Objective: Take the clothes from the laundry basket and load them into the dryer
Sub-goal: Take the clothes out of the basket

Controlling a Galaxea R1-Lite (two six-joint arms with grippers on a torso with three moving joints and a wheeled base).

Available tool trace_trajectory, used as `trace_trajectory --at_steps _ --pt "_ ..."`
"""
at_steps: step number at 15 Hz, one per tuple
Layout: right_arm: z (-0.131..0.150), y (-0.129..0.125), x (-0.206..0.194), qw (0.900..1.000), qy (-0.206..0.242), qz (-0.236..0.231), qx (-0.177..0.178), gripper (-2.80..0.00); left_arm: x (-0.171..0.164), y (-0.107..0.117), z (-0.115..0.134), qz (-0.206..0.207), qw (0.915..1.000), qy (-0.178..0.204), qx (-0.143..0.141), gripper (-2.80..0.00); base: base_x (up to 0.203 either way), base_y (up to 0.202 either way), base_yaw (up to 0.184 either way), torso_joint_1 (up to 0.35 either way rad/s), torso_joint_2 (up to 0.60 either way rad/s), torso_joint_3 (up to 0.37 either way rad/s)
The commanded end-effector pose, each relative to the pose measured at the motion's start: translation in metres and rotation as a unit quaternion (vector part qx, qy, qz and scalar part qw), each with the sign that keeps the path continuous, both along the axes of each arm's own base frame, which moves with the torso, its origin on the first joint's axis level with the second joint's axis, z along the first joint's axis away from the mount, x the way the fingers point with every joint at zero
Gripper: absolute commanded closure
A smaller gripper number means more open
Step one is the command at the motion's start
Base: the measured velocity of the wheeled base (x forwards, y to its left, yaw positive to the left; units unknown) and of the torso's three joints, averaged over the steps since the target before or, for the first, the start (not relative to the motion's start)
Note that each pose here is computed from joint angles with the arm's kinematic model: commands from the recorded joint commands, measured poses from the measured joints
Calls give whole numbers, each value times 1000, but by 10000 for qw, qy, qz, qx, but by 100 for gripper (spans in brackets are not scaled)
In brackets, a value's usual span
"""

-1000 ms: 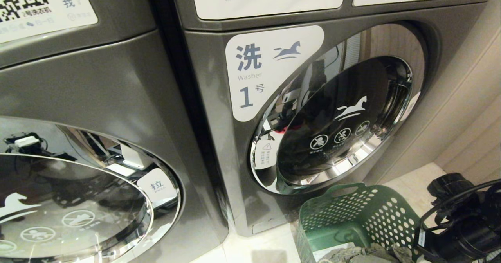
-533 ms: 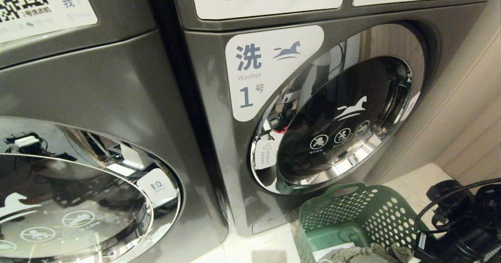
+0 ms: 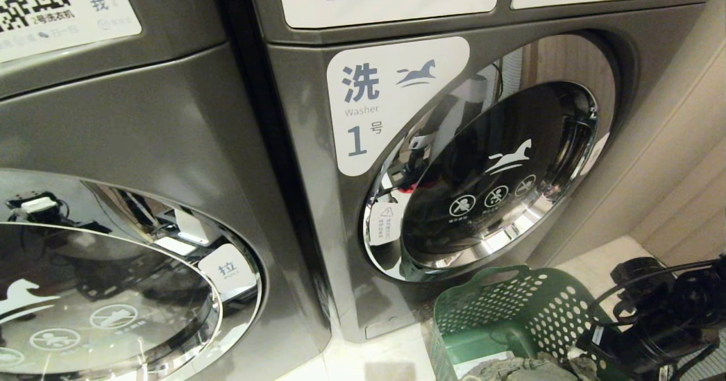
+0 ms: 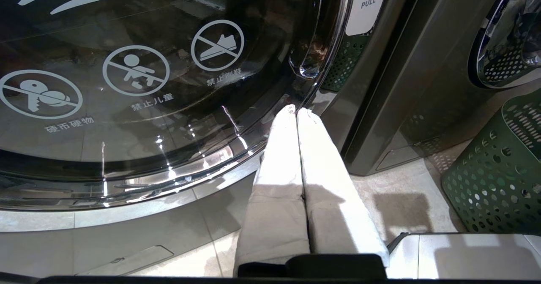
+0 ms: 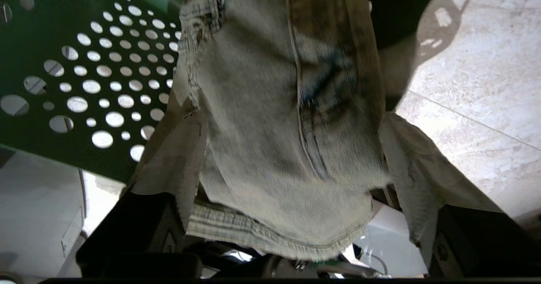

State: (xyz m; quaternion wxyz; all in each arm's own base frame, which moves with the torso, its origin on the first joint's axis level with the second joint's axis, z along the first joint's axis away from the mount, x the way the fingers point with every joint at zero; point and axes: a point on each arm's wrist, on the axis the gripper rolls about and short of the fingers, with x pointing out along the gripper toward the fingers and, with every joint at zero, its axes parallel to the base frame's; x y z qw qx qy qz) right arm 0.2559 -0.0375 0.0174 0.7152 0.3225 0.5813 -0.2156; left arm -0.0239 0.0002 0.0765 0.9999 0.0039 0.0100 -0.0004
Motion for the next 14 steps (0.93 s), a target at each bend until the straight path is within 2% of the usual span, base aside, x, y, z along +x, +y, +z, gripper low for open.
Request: trace_trajectory --at_steps 1,6,9,14 --pt "-9 -1 6 9999 109 -20 30 -280 0 0 0 3 10000 2 0 0 0 0 0 0 0 0" --pt "-14 -1 9 9998 172 -17 50 -280 0 0 0 3 10000 5 0 0 0 0 0 0 0 0" --pt "-17 -1 12 9996 184 -4 194 -280 0 0 0 3 10000 -8 0 0 0 0 0 0 0 0" --pt "-12 -2 13 9999 74 -13 123 -280 0 0 0 3 10000 -4 0 0 0 0 0 0 0 0"
